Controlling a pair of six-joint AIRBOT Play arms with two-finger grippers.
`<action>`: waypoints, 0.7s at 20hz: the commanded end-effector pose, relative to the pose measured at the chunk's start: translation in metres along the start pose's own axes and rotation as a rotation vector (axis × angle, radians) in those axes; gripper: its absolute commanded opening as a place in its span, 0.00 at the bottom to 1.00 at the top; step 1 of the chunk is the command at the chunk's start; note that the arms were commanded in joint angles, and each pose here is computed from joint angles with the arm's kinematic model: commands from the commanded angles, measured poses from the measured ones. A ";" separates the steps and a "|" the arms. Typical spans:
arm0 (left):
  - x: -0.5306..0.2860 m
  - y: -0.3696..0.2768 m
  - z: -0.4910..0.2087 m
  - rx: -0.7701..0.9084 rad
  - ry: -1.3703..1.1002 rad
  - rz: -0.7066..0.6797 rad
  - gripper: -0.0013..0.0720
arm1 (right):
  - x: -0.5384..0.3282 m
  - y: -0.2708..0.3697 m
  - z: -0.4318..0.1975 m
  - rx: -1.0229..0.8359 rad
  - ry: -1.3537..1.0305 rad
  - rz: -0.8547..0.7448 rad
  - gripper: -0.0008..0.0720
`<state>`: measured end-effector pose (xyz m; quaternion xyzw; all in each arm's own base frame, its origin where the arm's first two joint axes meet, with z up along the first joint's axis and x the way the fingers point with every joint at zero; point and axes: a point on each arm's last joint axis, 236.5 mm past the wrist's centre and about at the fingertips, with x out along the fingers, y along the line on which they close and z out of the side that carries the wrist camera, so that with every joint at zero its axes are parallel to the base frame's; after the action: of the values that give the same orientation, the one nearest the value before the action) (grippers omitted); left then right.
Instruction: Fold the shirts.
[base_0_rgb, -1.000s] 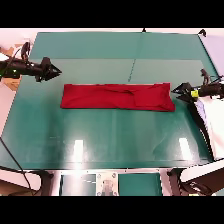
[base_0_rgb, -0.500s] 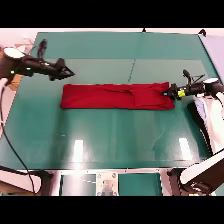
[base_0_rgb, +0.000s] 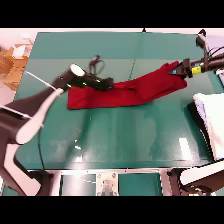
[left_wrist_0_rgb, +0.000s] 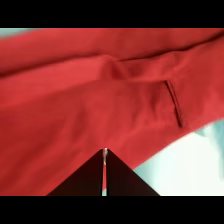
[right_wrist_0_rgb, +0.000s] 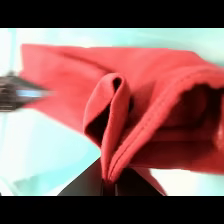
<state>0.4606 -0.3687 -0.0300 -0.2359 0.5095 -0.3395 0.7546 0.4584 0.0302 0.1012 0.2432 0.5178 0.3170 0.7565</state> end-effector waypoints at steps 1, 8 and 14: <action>0.056 -0.022 -0.023 -0.056 -0.037 -0.030 0.08 | -0.021 0.059 -0.005 -0.103 0.003 0.007 0.04; 0.084 -0.030 -0.048 -0.097 0.017 -0.064 0.09 | -0.020 0.094 -0.011 -0.149 0.008 0.011 0.04; -0.004 -0.016 -0.013 -0.035 0.145 -0.156 0.04 | -0.017 0.099 -0.011 -0.114 0.014 0.019 0.04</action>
<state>0.4493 -0.4114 -0.0468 -0.2823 0.5261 -0.3658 0.7140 0.4224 0.0803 0.1746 0.1938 0.4975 0.3564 0.7668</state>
